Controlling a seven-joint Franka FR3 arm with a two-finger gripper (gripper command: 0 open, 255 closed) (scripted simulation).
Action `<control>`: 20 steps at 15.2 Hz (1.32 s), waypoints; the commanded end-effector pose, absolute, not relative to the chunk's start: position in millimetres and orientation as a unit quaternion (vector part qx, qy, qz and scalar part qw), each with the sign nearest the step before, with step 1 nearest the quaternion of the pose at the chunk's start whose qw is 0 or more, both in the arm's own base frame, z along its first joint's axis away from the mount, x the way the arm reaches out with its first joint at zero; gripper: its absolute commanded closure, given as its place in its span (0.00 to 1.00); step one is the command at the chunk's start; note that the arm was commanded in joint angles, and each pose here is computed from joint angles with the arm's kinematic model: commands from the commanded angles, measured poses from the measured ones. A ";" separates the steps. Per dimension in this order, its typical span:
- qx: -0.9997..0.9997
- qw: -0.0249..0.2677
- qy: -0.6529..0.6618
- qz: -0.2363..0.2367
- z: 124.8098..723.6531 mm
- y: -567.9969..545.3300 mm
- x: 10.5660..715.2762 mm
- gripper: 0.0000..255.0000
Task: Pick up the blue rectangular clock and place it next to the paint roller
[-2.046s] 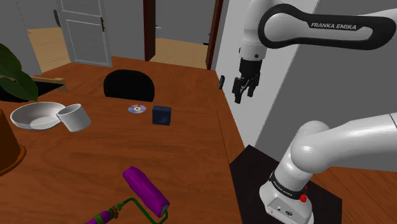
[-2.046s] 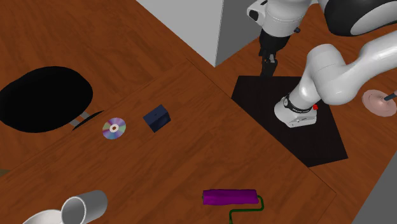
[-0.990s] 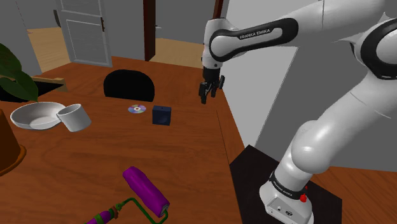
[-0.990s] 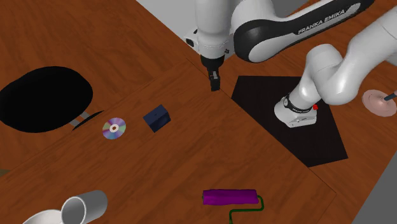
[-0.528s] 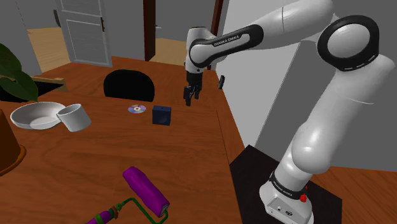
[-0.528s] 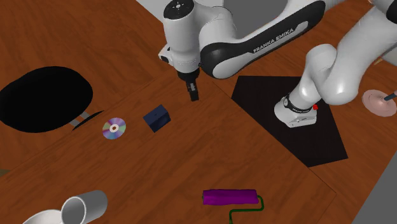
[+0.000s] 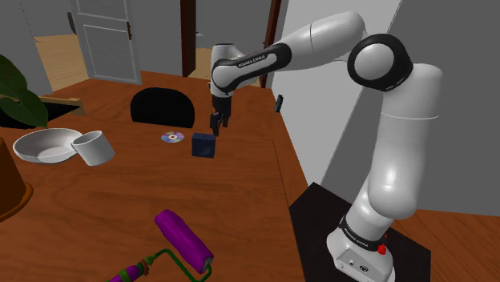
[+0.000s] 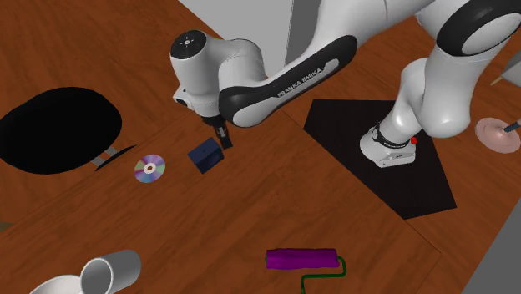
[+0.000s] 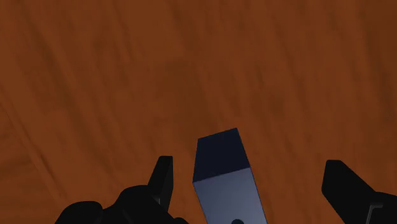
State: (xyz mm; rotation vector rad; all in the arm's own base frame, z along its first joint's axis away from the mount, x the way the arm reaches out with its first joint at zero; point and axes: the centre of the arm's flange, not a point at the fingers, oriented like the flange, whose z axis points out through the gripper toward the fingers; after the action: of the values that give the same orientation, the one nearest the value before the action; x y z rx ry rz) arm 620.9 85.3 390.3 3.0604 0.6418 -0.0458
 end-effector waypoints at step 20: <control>0.964 0.000 0.267 -0.006 312.5 124.4 695.7 0.00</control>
State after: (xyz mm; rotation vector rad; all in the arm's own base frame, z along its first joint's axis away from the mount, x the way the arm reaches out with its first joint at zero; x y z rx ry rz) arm 695.7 124.4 312.6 3.0280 0.8392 -0.0196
